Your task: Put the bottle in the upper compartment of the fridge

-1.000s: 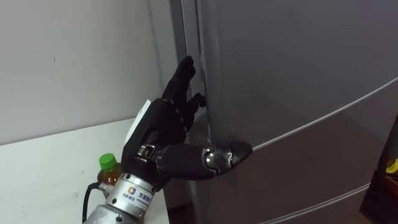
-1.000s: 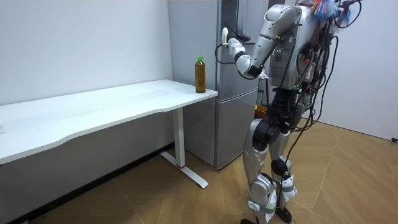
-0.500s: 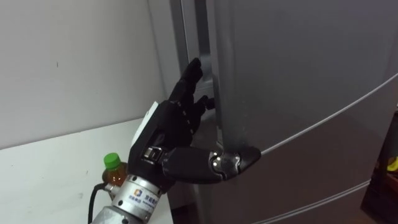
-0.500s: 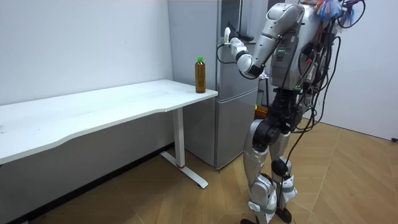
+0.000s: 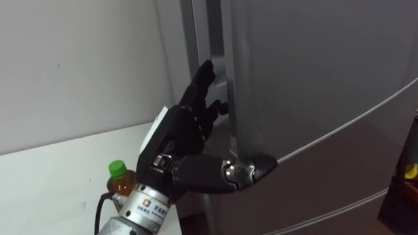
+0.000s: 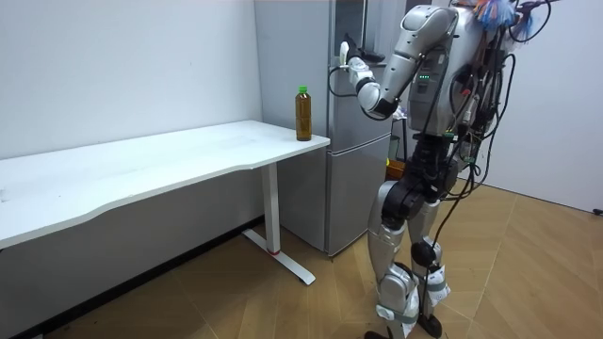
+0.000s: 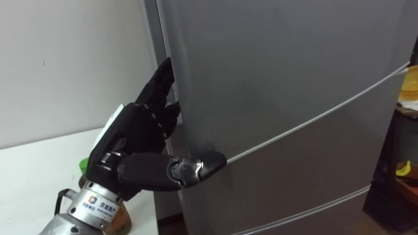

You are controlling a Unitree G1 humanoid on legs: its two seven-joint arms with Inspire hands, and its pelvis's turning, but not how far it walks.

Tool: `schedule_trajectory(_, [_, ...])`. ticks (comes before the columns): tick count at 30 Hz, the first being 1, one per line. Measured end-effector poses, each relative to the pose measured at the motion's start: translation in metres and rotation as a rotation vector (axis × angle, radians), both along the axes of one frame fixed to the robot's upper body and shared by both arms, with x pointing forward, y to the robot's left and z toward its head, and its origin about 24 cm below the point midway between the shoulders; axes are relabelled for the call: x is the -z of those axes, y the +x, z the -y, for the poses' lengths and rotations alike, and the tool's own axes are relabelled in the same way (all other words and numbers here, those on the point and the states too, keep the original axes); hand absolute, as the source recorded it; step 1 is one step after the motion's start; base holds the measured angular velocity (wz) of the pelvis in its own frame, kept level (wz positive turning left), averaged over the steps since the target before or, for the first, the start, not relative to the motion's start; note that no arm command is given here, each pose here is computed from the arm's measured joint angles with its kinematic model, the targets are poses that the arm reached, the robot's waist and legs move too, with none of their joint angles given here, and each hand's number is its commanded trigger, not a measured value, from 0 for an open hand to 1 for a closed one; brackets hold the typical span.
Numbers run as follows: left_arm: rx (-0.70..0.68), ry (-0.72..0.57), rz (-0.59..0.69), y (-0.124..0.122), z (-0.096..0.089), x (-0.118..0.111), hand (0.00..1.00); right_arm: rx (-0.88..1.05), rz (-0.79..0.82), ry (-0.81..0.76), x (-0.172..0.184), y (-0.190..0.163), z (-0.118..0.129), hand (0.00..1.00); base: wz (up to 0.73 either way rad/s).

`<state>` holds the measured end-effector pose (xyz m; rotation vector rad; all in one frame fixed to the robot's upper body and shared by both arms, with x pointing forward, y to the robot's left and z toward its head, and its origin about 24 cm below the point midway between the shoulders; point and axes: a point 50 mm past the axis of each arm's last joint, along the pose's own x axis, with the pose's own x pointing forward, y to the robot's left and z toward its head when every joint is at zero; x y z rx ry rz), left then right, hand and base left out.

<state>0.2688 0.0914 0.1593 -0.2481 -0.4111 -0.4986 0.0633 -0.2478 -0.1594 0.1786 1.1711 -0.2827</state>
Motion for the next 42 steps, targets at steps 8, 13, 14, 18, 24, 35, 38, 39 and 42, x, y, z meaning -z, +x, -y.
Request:
schedule_trajectory(8, [0.007,0.004,-0.004,0.0,0.001,0.001,0.0,0.002,0.001,0.0,0.0,-0.001,0.0,0.0,-0.03])
schedule_trajectory(13, [0.017,0.005,-0.008,-0.001,0.003,0.002,0.0,0.007,0.002,0.002,0.0,-0.001,0.0,0.0,0.0])
schedule_trajectory(14, [0.019,0.004,-0.009,-0.001,0.004,0.002,0.0,0.009,0.002,0.002,0.0,-0.001,0.0,0.0,0.0])
schedule_trajectory(18, [0.036,0.006,-0.008,-0.002,0.008,0.002,0.0,0.013,0.001,0.002,0.0,-0.001,0.0,0.0,0.0])
schedule_trajectory(24, [0.062,-0.007,-0.016,-0.004,0.012,0.004,0.0,0.025,0.001,0.002,0.0,-0.002,0.001,0.0,-0.03])
schedule_trajectory(35, [0.119,-0.012,-0.01,-0.009,0.023,0.006,0.0,0.025,0.002,-0.003,0.0,-0.001,0.002,0.0,0.0])
schedule_trajectory(38, [0.163,-0.016,-0.007,-0.012,0.029,0.006,0.0,0.026,0.001,-0.009,-0.001,-0.001,0.003,0.0,-0.09])
schedule_trajectory(39, [0.183,-0.015,-0.005,-0.013,0.031,0.007,0.0,0.025,0.002,-0.009,-0.001,-0.001,0.003,0.0,-0.15])
schedule_trajectory(42, [0.238,-0.012,-0.004,-0.016,0.038,0.008,0.0,0.024,0.004,-0.01,-0.001,0.0,0.003,0.0,-0.11])
